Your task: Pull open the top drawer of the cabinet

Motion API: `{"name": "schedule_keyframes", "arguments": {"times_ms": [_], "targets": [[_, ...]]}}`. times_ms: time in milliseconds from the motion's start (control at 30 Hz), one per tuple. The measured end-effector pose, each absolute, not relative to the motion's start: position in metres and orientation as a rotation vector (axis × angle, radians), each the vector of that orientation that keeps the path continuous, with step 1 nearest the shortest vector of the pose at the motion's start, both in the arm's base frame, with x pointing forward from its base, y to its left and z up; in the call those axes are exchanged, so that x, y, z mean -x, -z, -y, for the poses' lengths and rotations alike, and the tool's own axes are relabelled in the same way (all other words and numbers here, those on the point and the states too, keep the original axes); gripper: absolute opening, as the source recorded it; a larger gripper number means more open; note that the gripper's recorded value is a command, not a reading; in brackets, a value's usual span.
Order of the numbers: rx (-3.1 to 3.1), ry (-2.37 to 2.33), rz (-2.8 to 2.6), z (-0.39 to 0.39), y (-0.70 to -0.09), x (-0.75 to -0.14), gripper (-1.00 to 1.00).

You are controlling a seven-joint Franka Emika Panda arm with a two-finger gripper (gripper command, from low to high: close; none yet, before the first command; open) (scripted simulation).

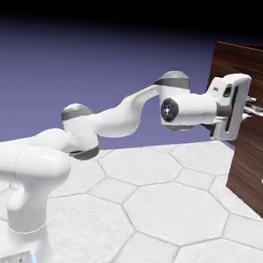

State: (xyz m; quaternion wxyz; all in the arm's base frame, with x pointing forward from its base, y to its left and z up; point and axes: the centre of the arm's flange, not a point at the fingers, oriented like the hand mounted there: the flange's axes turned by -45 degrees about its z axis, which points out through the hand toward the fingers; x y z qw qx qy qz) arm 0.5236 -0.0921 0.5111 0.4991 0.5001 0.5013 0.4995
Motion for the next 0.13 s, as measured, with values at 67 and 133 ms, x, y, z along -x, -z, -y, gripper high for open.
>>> {"name": "schedule_keyframes", "arguments": {"times_ms": [67,133], "targets": [[-1.210,-1.209,-1.213,0.0916,-0.5111,-0.5095,1.00],[-1.210,-1.210,-1.209,0.0927,-0.5112,-0.5087,1.00]]}}
